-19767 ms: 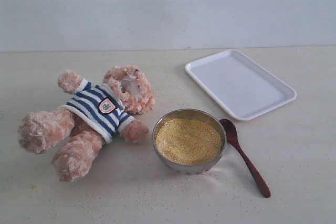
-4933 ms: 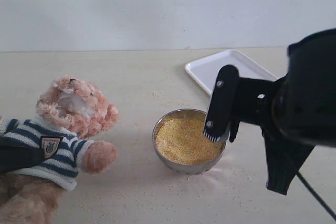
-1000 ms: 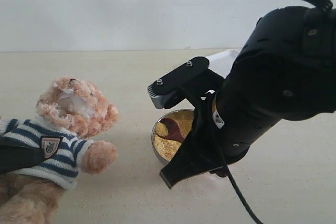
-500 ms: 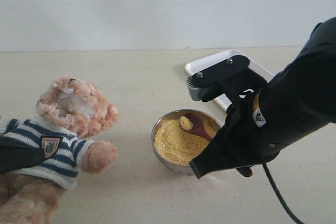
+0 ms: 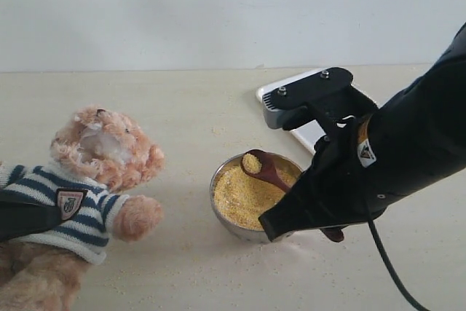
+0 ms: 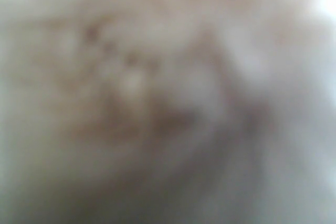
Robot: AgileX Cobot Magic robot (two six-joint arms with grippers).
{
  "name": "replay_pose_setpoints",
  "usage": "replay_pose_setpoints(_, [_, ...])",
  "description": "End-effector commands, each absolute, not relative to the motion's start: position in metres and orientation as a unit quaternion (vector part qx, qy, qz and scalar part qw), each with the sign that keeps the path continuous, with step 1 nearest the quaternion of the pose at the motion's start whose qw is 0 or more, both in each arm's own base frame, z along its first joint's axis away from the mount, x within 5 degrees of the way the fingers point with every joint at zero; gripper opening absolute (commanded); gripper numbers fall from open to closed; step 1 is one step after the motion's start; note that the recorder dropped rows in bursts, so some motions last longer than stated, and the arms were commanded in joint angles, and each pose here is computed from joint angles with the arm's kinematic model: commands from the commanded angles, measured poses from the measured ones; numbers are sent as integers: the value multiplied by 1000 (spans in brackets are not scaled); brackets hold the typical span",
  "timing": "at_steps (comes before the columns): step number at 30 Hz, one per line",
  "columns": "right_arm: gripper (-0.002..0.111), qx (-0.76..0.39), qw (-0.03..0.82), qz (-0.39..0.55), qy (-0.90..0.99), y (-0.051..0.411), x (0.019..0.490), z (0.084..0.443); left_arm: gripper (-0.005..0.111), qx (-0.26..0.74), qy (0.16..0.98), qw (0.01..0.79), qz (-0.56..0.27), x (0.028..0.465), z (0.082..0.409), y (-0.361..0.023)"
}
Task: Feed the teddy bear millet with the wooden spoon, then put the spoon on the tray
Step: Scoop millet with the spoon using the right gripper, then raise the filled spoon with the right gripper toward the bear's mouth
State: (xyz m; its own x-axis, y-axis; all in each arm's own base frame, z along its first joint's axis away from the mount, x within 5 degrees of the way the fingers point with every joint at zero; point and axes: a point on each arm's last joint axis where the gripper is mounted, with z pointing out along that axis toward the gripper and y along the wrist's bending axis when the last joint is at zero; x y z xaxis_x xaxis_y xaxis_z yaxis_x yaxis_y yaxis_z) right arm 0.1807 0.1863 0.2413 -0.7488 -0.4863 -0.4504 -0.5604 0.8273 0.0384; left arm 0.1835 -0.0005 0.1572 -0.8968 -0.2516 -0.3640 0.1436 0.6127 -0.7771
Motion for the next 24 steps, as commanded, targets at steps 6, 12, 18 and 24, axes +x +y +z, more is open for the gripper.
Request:
replay_pose_setpoints(6, [0,-278,215,84,932,175,178,251,5,-35,863,233,-447,185,159,-1])
replay_pose_setpoints(12, [0,-286,211,92,930,178,171,253,5,-35,863,233,-447,185,159,-1])
replay_pose_setpoints(18, [0,-349,216,93,907,193,158,266,5,-35,863,233,-447,185,159,-1])
replay_pose_setpoints(24, [0,-376,229,79,894,205,157,290,5,-35,863,233,-447,185,159,-1])
